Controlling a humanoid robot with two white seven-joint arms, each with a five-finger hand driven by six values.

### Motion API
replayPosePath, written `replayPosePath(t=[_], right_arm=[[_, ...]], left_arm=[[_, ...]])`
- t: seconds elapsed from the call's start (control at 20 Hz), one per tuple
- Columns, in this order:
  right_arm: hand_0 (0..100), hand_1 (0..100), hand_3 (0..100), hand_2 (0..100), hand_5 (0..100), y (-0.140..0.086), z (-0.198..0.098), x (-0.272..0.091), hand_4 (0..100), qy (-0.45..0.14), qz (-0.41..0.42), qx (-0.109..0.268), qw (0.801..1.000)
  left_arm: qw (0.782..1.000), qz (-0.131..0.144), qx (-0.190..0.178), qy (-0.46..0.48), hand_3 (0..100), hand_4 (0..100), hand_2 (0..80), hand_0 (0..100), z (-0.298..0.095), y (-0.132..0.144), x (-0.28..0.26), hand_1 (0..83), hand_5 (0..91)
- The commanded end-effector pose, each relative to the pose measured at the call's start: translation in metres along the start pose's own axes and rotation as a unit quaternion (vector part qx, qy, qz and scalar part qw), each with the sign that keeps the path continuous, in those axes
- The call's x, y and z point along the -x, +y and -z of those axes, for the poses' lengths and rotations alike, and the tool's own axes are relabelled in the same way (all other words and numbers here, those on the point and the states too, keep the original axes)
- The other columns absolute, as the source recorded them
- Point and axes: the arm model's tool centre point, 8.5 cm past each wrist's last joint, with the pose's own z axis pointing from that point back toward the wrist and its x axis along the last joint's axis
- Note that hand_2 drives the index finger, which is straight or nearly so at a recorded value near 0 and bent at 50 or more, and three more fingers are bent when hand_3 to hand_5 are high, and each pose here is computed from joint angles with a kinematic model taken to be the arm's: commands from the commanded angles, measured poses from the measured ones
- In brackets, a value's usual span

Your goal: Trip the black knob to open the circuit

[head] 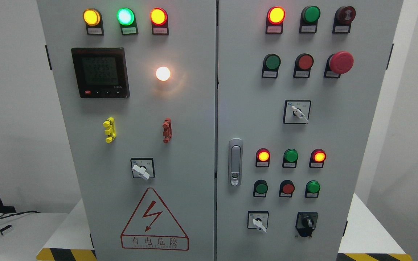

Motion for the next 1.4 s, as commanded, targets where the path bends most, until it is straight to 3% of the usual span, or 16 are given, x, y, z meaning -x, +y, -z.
replayPosePath(t=[0.0,0.1,0.35,0.55,0.8,1.0,1.1,1.2,1.3,1.35], right_arm=[[17,29,0,0,0,-0.006,-0.021,-0.021,0,-0.098,-0.021,0.013,0.995],[16,30,0,0,0,-0.026,-0.039,-0.017,0,-0.128,-0.014,0.017,0.992],[16,34,4,0,0,-0.05,-0.092,-0.024,0,-0.233,-0.031,0.022,0.972],[15,36,9,1,4,-0.052,-0.139,-0.031,4,-0.359,-0.07,0.034,0.93],[16,41,20,9,14,-0.07,-0.235,-0.064,16,-0.498,-0.022,0.035,0.866],[16,44,24,13,17,-0.105,-0.301,-0.101,20,-0.576,-0.022,0.112,0.809],[16,48,35,18,28,-0.118,-0.327,-0.118,36,-0.607,-0.011,0.125,0.785],[16,49,42,20,33,-0.124,-0.351,-0.132,44,-0.634,-0.007,0.137,0.761],[17,51,55,21,44,-0.127,-0.369,-0.145,54,-0.657,-0.012,0.148,0.739],[17,53,66,21,57,-0.131,-0.376,-0.154,62,-0.668,-0.016,0.155,0.728]], left_arm=[[1.0,0.015,0.002,-0.001,0,0,0.0,12,0.0,0.0,0.0,38.9,0.0],[1.0,0.015,0.003,-0.001,0,0,0.0,12,0.0,-0.001,0.0,38.9,0.0],[1.0,0.015,0.002,-0.001,0,0,0.0,12,0.0,0.0,0.0,38.9,0.0],[1.0,0.015,0.002,-0.001,0,0,0.0,12,0.0,0.0,0.0,38.9,0.0],[1.0,0.015,0.002,-0.001,0,0,0.0,12,0.0,0.0,0.0,38.9,0.0],[1.0,0.015,0.002,-0.001,0,0,0.0,12,0.0,0.0,0.0,38.9,0.0],[1.0,0.015,0.002,-0.001,0,0,0.0,12,0.0,0.0,0.0,38.9,0.0],[1.0,0.015,0.003,-0.001,0,0,0.0,12,0.0,-0.001,0.0,38.9,0.0],[1.0,0.015,0.002,-0.001,0,0,0.0,12,0.0,0.0,0.0,38.9,0.0],[1.0,0.015,0.002,-0.001,0,0,0.0,12,0.0,0.0,0.0,38.9,0.0]])
